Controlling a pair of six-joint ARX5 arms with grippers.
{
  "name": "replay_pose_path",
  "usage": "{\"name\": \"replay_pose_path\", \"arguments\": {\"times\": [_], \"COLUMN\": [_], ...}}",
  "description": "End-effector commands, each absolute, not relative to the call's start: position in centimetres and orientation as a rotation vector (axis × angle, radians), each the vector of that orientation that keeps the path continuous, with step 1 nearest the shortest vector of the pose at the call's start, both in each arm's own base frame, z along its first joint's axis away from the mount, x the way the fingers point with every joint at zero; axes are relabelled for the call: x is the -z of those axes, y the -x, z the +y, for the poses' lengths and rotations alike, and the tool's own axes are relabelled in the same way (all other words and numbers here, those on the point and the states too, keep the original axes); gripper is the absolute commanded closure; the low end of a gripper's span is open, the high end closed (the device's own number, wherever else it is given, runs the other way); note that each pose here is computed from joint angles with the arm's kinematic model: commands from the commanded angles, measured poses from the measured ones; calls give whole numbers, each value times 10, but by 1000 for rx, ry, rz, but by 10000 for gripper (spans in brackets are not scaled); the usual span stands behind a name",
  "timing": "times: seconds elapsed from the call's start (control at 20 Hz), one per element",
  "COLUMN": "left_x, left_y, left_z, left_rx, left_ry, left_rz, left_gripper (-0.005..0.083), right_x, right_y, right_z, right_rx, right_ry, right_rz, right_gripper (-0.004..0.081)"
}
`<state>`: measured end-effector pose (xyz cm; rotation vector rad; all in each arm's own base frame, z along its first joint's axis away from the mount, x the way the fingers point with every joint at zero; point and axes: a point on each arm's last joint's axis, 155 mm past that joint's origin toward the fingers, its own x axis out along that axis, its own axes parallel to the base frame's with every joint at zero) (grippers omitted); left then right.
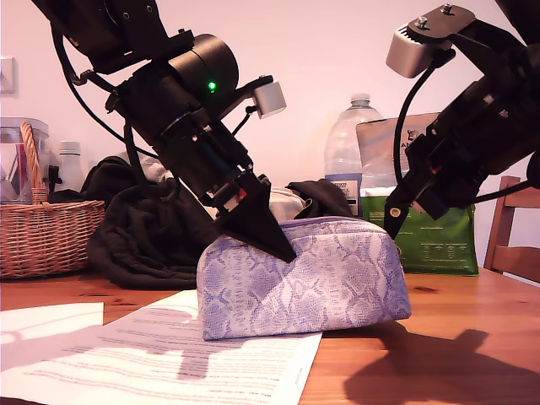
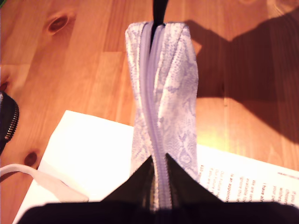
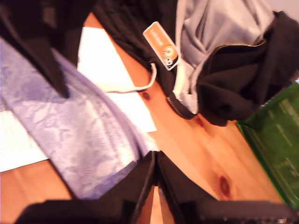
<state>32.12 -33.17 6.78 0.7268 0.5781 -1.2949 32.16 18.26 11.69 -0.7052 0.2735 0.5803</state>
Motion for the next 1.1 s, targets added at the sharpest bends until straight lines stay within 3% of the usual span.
{"name": "replay_pose_path", "arguments": {"times": [0.0, 0.35, 0.45, 0.55, 0.65, 0.75, 0.9, 1.05], "left_x": [-49, -50, -49, -49, -50, -50, -50, -50], "left_y": [-316, -315, -315, -315, -315, -315, -315, -315], "left_z": [-329, -331, -331, -331, -331, -331, -331, -331], "left_rx": [1308, 1312, 1312, 1312, 1314, 1315, 1315, 1318], "left_ry": [-736, -736, -736, -737, -740, -743, -744, -750], "left_rz": [628, 626, 628, 626, 622, 621, 619, 615], "left_gripper": [794, 792, 791, 723, 606, 601, 606, 606], "right_x": [-146, -160, -142, -123, -123, -131, -133, -130], "right_y": [-331, -328, -323, -319, -314, -312, -306, -304], "right_z": [190, 206, 200, 188, 193, 199, 191, 175], "right_rx": [-562, -599, -614, -612, -645, -677, -761, -801], "right_ry": [690, 685, 723, 732, 638, 480, 382, 393], "right_rz": [202, 167, 240, 335, 385, 447, 556, 600], "right_gripper": [782, 782, 782, 771, 666, 584, 572, 507]}}
